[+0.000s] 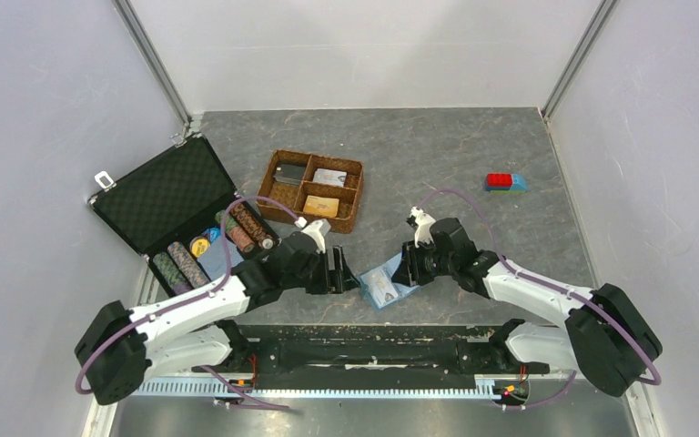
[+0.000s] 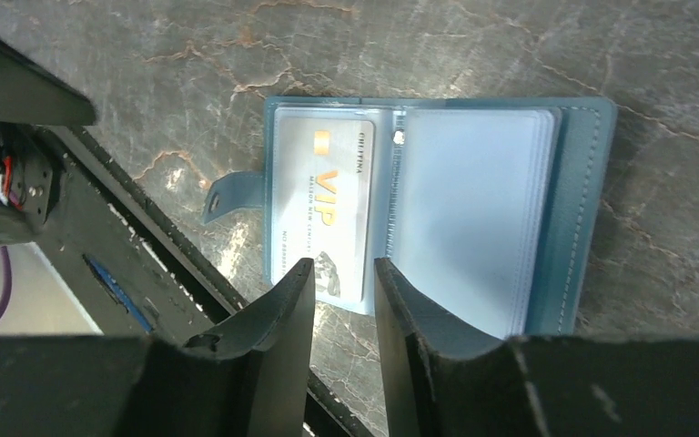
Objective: Take the credit cards out of the card holder
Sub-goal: Remove the credit card from the card holder.
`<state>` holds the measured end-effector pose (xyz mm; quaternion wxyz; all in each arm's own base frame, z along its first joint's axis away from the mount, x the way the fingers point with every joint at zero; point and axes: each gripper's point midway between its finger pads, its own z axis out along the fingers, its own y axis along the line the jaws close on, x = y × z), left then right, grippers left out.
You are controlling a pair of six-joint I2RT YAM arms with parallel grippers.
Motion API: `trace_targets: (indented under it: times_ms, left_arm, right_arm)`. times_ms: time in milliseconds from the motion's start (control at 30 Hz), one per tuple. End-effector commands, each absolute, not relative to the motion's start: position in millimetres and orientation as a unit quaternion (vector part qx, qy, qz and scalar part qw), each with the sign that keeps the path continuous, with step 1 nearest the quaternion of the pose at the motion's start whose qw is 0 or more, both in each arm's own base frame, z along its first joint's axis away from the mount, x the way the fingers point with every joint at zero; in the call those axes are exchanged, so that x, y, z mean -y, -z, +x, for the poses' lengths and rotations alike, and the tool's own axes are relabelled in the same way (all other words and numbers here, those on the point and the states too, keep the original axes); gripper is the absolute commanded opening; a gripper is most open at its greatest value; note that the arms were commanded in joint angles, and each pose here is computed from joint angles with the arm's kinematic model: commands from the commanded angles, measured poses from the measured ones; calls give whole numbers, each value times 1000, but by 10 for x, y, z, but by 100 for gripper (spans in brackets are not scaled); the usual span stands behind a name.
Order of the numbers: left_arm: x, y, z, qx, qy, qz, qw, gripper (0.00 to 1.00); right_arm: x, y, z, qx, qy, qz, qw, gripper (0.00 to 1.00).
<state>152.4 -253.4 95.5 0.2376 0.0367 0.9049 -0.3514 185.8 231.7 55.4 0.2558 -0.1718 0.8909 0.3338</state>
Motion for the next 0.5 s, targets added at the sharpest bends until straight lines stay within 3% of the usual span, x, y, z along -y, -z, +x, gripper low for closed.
trace_targets:
  times_ms: [0,267,467]
  left_arm:
    - [2818,-1159,1714,-876,396,10,274,77]
    - [3146,-1648,1795,-841,442,41,310,66]
    - [3405,-1653,1861,-835,461,51,296,58]
  right_arm:
    - [-2466,-678,1934,-857,-384,-204,278,30]
    - [-2441,-622,1948,-853,-397,-197,274,26]
    - [-2365,-522,1928,-860,-395,-184,268,26]
